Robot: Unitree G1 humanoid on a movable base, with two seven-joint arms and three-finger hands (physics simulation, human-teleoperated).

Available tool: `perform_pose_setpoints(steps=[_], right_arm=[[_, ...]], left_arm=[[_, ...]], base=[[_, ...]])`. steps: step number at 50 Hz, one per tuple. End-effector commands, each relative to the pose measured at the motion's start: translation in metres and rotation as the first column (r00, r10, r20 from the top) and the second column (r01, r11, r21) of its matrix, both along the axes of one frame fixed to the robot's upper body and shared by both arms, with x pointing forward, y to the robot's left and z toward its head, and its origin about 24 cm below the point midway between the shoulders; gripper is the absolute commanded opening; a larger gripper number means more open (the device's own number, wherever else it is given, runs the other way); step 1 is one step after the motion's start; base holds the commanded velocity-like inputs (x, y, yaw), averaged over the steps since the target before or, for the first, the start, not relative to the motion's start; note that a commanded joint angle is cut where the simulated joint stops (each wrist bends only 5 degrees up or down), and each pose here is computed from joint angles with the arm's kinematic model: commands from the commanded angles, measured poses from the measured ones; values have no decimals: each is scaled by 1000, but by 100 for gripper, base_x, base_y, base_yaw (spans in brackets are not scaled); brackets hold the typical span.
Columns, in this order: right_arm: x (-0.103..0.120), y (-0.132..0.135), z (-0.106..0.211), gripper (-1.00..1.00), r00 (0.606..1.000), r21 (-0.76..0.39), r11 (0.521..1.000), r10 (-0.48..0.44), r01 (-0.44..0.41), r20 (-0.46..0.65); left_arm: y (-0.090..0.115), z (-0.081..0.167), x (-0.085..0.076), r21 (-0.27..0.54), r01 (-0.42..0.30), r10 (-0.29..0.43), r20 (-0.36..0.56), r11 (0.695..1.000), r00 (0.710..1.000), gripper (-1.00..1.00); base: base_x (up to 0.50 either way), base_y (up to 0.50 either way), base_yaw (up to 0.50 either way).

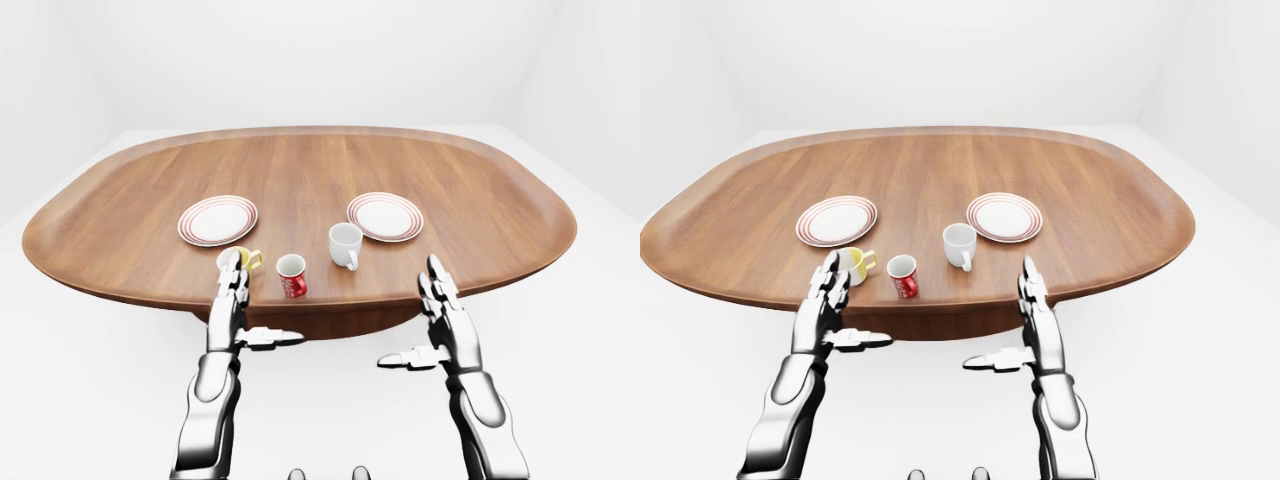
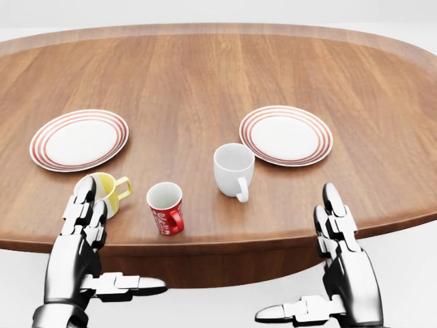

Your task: Put the red mug on the left plate.

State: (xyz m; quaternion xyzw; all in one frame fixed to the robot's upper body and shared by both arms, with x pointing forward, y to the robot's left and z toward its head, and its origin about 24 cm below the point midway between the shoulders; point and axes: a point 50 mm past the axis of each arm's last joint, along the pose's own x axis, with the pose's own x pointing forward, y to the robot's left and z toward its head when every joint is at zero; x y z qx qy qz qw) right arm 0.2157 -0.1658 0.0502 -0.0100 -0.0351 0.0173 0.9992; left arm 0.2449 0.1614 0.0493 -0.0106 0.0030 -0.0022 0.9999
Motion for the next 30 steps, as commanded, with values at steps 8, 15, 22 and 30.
perform_pose_setpoints(steps=[8,15,22,30], right_arm=[[-128,-1,8,100,977,-67,997,-63,50,-202],[-135,-2,1,100,964,-96,993,-85,63,-254],[-136,-1,2,100,964,-101,993,-86,62,-253],[-135,0,1,100,964,-110,992,-82,56,-252]], left_arm=[[21,61,-68,9,-40,36,261,999,965,100],[26,72,-86,14,-46,39,323,999,945,100],[25,70,-83,12,-53,46,316,999,948,100],[25,74,-91,16,-49,40,336,999,941,100]], base=[[0,0,0],[0,0,0],[0,0,0],[0,0,0]])
